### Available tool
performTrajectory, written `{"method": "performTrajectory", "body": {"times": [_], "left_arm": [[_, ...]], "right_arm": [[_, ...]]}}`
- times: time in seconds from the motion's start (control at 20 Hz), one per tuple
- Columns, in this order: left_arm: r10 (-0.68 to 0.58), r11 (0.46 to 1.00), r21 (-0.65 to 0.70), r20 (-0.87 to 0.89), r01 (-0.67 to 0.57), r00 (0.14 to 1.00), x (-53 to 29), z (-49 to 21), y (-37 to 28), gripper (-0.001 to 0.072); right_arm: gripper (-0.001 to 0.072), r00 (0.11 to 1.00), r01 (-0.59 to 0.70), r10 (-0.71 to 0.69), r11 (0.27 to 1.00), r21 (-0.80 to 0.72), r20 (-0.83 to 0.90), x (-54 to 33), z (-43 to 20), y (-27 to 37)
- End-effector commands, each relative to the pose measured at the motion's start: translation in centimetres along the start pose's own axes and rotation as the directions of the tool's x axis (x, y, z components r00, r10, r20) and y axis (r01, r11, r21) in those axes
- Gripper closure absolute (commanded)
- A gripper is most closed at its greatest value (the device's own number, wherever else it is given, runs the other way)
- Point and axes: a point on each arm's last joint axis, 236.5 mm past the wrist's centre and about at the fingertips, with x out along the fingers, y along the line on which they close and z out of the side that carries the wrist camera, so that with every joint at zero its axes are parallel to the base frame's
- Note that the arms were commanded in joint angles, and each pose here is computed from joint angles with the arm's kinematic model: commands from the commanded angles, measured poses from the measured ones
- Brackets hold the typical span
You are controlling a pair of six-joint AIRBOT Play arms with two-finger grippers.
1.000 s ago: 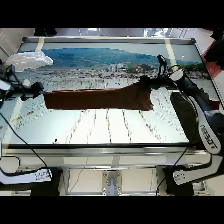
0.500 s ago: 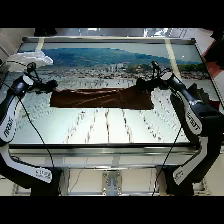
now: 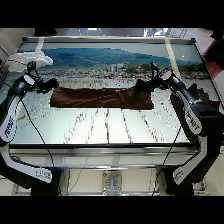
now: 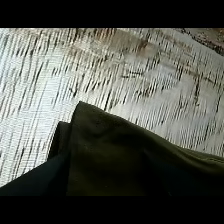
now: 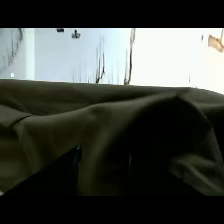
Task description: Fold the shirts.
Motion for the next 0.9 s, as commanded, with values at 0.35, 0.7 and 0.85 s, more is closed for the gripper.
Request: {"method": "performTrajectory", "body": {"times": [0.35, 0.7, 0.85], "left_arm": [[-0.096, 0.967, 0.248, 0.146, 0.057, 0.985, -11.8, 5.2, -6.7, 0.0195], [-0.138, 0.814, 0.572, 0.016, 0.105, 0.990, -8.8, 3.7, -19.5, 0.0195], [-0.115, 0.696, 0.709, -0.043, 0.112, 0.992, -5.3, 1.0, -25.8, 0.0208]], "right_arm": [[0.0271, 0.975, 0.214, -0.216, 0.976, 0.033, 0.061, -19.2, 2.8, -5.0], [0.0015, 0.996, 0.014, 0.017, 0.937, 0.349, -0.086, -13.4, -0.9, -11.0], [0.0015, 0.991, -0.019, 0.067, 0.926, 0.378, -0.114, -10.1, -1.7, -12.5]]}}
